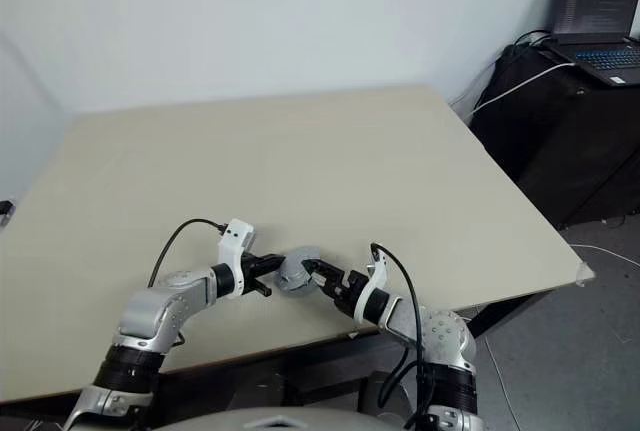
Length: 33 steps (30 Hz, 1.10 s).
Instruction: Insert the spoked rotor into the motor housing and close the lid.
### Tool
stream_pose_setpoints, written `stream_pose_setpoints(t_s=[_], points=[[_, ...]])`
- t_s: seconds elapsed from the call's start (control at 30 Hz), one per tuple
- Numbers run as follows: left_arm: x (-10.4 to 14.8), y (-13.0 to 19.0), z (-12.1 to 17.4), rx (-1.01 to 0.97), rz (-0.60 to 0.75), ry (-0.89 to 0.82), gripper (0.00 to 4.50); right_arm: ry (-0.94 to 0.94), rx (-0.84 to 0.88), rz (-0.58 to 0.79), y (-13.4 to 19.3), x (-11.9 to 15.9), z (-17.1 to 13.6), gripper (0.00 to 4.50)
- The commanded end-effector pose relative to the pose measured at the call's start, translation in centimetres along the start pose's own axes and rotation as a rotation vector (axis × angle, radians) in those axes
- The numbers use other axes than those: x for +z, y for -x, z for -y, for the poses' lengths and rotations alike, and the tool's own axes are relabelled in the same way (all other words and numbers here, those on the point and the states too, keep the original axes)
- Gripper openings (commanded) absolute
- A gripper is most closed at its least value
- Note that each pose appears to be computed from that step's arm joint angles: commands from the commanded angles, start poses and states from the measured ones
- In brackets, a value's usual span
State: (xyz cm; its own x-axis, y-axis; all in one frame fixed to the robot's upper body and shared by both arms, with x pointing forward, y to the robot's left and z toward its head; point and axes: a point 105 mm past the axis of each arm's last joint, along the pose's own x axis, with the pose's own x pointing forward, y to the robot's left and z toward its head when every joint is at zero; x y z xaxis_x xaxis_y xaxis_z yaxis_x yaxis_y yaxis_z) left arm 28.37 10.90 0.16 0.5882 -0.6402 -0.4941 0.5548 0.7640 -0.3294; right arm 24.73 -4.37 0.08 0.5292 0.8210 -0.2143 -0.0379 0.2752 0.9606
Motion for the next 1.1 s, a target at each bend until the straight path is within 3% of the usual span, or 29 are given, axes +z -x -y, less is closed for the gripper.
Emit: stream_pose_setpoints(t_s=[0.03, 0.33, 0.43, 0.73, 1.1], points=[[-0.1, -0.5, 1.4, -0.053, -0.002, -0.003, 0.00, 0.021, 0.079, -0.025, -2.5, -0.8, -2.5, 4.48], [-0.1, -0.6, 1.4, -0.053, 0.003, -0.003, 0.00, 0.023, 0.085, 0.011, -2.4, -0.3, -2.5, 4.48], [-0.1, -0.6, 1.4, -0.053, 0.003, -0.004, 0.00, 0.015, 0.098, 0.015, -2.3, -0.3, -2.7, 3.94], [0.0, -0.6, 1.3, -0.049, 0.009, -0.002, 0.00, -0.003, 0.099, -0.024, -2.1, -1.1, -2.7, 1.33], [-0.2, -0.6, 1.5, -0.044, 0.022, 0.014, 0.00, -0.007, 0.073, -0.028, -2.0, -1.2, -2.2, 1.29]])
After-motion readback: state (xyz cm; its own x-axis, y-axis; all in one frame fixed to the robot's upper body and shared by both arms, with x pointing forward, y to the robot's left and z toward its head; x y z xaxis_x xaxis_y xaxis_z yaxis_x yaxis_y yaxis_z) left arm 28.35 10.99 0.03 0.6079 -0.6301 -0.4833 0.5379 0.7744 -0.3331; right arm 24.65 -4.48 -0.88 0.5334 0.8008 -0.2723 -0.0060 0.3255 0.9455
